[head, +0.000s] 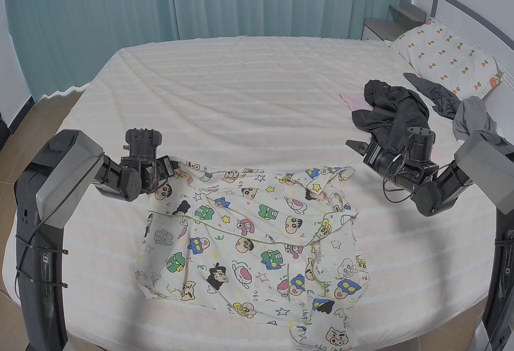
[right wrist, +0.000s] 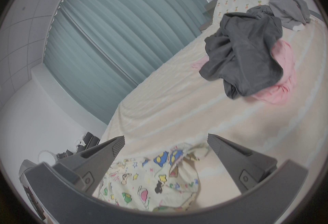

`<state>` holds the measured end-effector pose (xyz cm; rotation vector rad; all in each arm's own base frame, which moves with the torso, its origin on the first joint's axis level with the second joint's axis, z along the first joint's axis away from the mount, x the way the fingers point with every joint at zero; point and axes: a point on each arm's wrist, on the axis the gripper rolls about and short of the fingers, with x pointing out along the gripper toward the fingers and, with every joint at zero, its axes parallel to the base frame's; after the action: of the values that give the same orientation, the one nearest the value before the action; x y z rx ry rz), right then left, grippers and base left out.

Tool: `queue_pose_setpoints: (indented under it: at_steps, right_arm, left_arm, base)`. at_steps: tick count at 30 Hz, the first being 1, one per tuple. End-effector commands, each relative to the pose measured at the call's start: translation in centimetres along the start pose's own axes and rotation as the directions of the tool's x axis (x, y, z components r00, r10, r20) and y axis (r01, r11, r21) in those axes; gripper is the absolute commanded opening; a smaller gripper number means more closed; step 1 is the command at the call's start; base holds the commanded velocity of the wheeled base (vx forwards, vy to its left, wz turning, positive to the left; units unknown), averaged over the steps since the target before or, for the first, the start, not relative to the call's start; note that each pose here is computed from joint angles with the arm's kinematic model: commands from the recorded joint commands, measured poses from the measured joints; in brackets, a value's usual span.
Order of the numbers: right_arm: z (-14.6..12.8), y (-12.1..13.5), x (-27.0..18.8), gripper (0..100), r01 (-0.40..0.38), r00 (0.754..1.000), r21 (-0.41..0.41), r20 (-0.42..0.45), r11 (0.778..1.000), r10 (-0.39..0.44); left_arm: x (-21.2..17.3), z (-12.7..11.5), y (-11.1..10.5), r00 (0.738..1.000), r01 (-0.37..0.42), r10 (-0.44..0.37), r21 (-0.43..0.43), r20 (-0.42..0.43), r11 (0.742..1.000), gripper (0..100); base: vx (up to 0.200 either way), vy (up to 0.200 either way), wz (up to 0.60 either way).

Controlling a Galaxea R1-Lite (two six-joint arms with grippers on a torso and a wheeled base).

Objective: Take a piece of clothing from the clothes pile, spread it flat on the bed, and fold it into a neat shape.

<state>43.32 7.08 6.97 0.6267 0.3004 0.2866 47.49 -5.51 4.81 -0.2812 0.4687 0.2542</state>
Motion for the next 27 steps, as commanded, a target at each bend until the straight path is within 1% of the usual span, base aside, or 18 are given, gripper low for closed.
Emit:
queue_pose_setpoints:
  at_steps: [1, 3, 4, 7, 9, 11, 13, 15, 16, 17, 18, 19, 20, 21, 22, 23, 25, 27]
  right_arm:
    - [-0.7, -1.1, -3.7, 100, 0.04, 0.996, 0.031, -0.085, 0.999, -0.037]
    - [-0.9, -2.0, -5.2, 100, 0.036, 0.991, 0.044, -0.133, 0.998, -0.03]
    - [-1.1, -2.7, -6.0, 100, 0.034, 0.986, 0.056, -0.166, 0.998, -0.025]
    - [-1.8, -4.3, -7.4, 100, 0.046, 0.973, 0.069, -0.23, 0.997, -0.029]
    - [-2.5, -4.9, -7.9, 100, 0.06, 0.965, 0.063, -0.26, 0.996, -0.041]
    - [-3.5, -5.5, -8.4, 100, 0.072, 0.954, 0.048, -0.295, 0.996, -0.055]
    - [-4.2, -5.7, -8.8, 100, 0.078, 0.946, 0.034, -0.319, 0.996, -0.063]
    - [-4.8, -5.8, -9.0, 100, 0.077, 0.938, 0.027, -0.341, 0.997, -0.063]
    - [-5.0, -5.8, -9.1, 100, 0.073, 0.934, 0.028, -0.353, 0.997, -0.058]
    - [-5.2, -5.9, -9.2, 100, 0.07, 0.931, 0.029, -0.361, 0.997, -0.055]
    - [-5.3, -5.9, -9.3, 100, 0.069, 0.929, 0.03, -0.366, 0.997, -0.053]
    - [-5.3, -5.9, -9.3, 100, 0.069, 0.929, 0.03, -0.366, 0.997, -0.053]
    - [-5.5, -6.0, -9.6, 100, 0.059, 0.923, 0.038, -0.382, 0.998, -0.041]
    - [-5.5, -6.0, -9.6, 100, 0.053, 0.921, 0.041, -0.388, 0.998, -0.033]
    - [-5.6, -6.0, -9.7, 100, 0.053, 0.92, 0.042, -0.391, 0.998, -0.033]
    - [-5.7, -6.1, -9.7, 100, 0.039, 0.916, 0.044, -0.4, 0.998, -0.018]
    - [-5.9, -6.3, -9.6, 100, 0.029, 0.911, 0.047, -0.413, 0.998, -0.007]
    - [-6.2, -6.3, -9.6, 100, 0.009, 0.903, 0.055, -0.43, 0.998, 0.015]
  left_arm:
    - [-2.1, 4.6, -0.4, 0.987, 0.105, -0.105, -0.009, -0.121, 0.994, 100]
    - [-2.1, 6.9, -0.3, 0.99, 0.097, -0.102, -0.055, -0.1, 0.994, 100]
    - [-2.0, 8.0, -0.5, 0.991, 0.095, -0.105, -0.118, -0.08, 0.988, 100]
    - [-1.4, 10.1, -0.1, 0.993, 0.091, -0.11, -0.289, -0.048, 0.953, 100]
    - [-0.6, 9.2, 0.7, 0.99, 0.043, -0.081, -0.297, -0.116, 0.954, 100]
    - [0.1, 7.8, 2.1, 0.971, -0.028, -0.041, -0.284, -0.235, 0.959, 100]
    - [0.4, 6.2, 3.0, 0.926, -0.066, -0.043, -0.272, -0.375, 0.96, 100]
    - [0.5, 4.6, 4.0, 0.859, -0.096, -0.052, -0.26, -0.51, 0.961, 100]
    - [0.7, 3.5, 4.5, 0.81, -0.123, -0.05, -0.253, -0.585, 0.96, 100]
    - [1.0, 2.6, 5.0, 0.778, -0.151, -0.037, -0.245, -0.627, 0.958, 100]
    - [1.3, 1.9, 5.2, 0.757, -0.173, -0.026, -0.239, -0.653, 0.956, 100]
    - [1.3, 1.9, 5.2, 0.757, -0.173, -0.026, -0.239, -0.653, 0.956, 100]
    - [2.5, -0.8, 6.1, 0.691, -0.273, 0.028, -0.225, -0.722, 0.935, 100]
    - [2.8, -1.3, 6.4, 0.678, -0.326, 0.045, -0.244, -0.734, 0.913, 100]
    - [2.8, -1.4, 6.5, 0.675, -0.333, 0.047, -0.247, -0.737, 0.91, 100]
    - [2.6, -1.1, 7.0, 0.66, -0.4, 0.038, -0.308, -0.75, 0.863, 100]
    - [2.0, -0.7, 7.0, 0.636, -0.425, 0.002, -0.348, -0.772, 0.836, 100]
    - [0.0, 0.7, 7.3, 0.576, -0.455, -0.07, -0.39, -0.815, 0.801, 100]
  base:
    - [0.0, 0.0, 0.0]
    - [0.0, 0.0, 0.0]
    - [0.0, 0.0, 0.0]
    - [0.0, 0.0, 0.0]
    - [0.0, 0.0, 0.0]
    - [0.0, 0.0, 0.0]
    - [0.0, 0.0, 0.0]
    - [0.0, 0.0, 0.0]
    - [0.0, 0.0, 0.0]
    - [0.0, 0.0, 0.0]
    - [0.0, 0.0, 0.0]
    - [0.0, 0.0, 0.0]
    - [0.0, 0.0, 0.0]
    - [0.0, 0.0, 0.0]
    - [0.0, 0.0, 0.0]
    - [0.0, 0.0, 0.0]
    - [0.0, 0.0, 0.0]
    - [0.0, 0.0, 0.0]
